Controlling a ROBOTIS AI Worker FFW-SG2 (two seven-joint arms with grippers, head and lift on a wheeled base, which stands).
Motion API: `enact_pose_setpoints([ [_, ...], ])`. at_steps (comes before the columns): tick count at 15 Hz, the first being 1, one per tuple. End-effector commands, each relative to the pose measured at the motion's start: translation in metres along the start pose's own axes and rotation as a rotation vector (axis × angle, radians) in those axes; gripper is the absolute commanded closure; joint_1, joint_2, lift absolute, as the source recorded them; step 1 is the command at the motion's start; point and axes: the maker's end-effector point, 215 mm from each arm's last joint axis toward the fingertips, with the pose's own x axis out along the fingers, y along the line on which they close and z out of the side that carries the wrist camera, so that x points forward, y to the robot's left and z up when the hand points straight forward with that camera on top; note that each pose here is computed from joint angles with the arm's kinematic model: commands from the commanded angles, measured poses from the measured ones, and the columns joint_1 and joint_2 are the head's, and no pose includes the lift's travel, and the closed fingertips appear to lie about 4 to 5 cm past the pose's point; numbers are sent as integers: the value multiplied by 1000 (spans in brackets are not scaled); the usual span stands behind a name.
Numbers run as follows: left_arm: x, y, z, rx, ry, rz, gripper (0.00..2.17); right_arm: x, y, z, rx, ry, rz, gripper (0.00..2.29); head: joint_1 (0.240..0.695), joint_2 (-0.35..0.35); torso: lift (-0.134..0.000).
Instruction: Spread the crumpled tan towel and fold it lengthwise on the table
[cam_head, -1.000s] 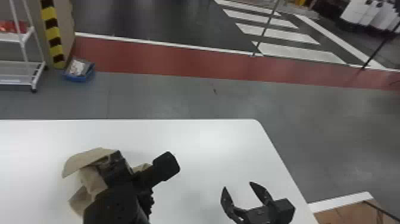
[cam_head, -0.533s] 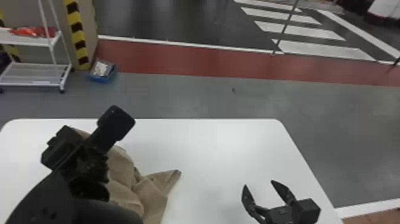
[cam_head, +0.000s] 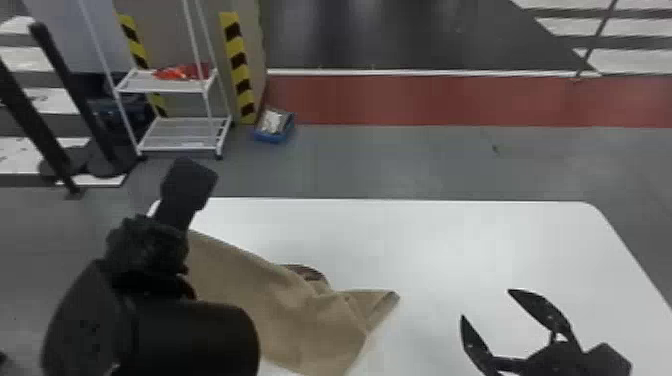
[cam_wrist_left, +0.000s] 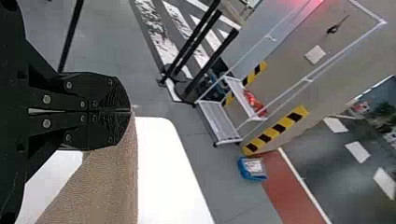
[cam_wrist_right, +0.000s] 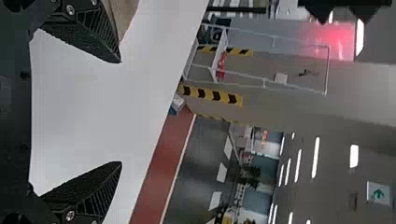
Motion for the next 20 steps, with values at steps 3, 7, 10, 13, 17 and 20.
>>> enact_pose_setpoints([
  [3, 13, -28, -53, 56, 100, -26, 2142, 47, 72, 12, -241, 86, 255, 110, 695, 177, 0],
  [7, 14, -27, -60, 57, 111, -23, 2142, 91, 84, -27, -174, 282, 307, 110, 695, 245, 0],
  [10, 13, -28, -66, 62, 120, -24, 2142, 106, 136, -25, -76, 268, 429, 113, 695, 259, 0],
  [13, 13, -25, -71, 57, 130, -19, 2142, 97, 177, -19, 4, 268, 542, 113, 695, 326, 0],
  [17, 13, -28, -76, 65, 136, -22, 2142, 112, 212, -34, -4, 335, 602, 252, 695, 350, 0],
  [20, 12, -29, -81, 70, 140, -21, 2142, 126, 213, -29, 26, 311, 581, 1531, 695, 350, 0],
])
